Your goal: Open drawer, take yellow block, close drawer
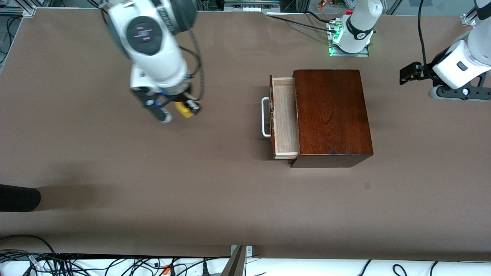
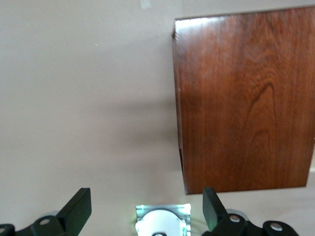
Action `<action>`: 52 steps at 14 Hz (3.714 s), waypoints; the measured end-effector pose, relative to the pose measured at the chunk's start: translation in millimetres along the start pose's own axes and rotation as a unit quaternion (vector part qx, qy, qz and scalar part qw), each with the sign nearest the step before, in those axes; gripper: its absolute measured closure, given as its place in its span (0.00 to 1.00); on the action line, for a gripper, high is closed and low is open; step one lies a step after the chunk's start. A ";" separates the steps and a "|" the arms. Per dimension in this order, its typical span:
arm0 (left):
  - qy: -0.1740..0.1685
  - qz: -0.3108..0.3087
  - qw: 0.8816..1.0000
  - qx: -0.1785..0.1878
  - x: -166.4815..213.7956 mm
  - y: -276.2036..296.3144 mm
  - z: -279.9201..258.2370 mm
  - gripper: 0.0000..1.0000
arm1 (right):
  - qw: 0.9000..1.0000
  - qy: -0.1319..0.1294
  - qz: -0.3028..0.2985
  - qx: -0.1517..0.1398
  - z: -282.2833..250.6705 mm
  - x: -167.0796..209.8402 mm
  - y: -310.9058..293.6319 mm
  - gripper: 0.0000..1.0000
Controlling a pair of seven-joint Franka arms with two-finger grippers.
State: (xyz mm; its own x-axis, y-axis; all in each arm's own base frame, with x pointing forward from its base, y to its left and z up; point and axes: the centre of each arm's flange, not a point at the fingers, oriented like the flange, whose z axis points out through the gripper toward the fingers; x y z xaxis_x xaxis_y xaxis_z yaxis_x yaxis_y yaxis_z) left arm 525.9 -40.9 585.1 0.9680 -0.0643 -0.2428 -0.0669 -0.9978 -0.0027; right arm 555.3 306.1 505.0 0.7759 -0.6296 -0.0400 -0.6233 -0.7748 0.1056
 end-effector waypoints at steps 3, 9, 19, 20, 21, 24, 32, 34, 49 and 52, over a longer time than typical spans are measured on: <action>-0.018 0.039 0.999 -0.018 5.0 39.6 12.5 0.00 | 0.997 -0.018 -0.079 -0.016 14.9 87.4 74.1 0.44; -0.059 0.220 0.974 -0.004 16.5 197.1 68.3 0.00 | 0.977 -0.036 -0.209 0.008 72.8 215.2 198.7 0.44; 0.049 0.541 0.840 -0.002 38.3 397.9 170.0 0.00 | 0.941 -0.003 -0.330 0.073 277.7 310.3 273.2 0.44; 0.062 0.577 0.814 0.008 39.6 411.5 181.0 0.00 | 0.942 -0.001 -0.328 0.066 292.8 313.1 272.1 0.44; 0.072 0.610 0.789 0.017 41.8 421.4 191.0 0.00 | 0.943 0.000 -0.327 0.060 303.6 314.9 269.4 0.44; 0.090 0.687 0.719 0.044 55.8 434.0 219.2 0.00 | 0.943 -0.001 -0.330 0.051 317.4 319.5 261.5 0.44; 0.076 0.716 0.691 0.060 80.2 425.7 264.2 0.00 | 0.941 0.007 -0.334 0.047 315.4 326.7 253.9 0.39; 0.075 0.715 0.693 0.060 80.8 424.7 263.3 0.00 | 0.941 0.009 -0.335 0.047 313.8 327.8 252.7 0.20; -0.003 0.694 0.718 0.061 91.5 375.8 251.5 0.00 | 0.932 -0.055 -0.350 0.075 142.6 304.8 251.1 0.00; -0.007 0.689 0.722 0.062 93.3 367.9 246.7 0.00 | 0.934 -0.074 -0.346 0.042 88.2 297.6 244.8 0.00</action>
State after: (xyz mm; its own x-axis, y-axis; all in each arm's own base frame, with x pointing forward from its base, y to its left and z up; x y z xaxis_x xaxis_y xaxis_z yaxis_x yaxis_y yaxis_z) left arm 531.9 -409.4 322.2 -0.0409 -0.9934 -0.1076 -0.9862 0.0229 0.1637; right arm 625.1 -76.0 431.3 0.9780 0.0272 -0.2068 0.0122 -0.9972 -0.0735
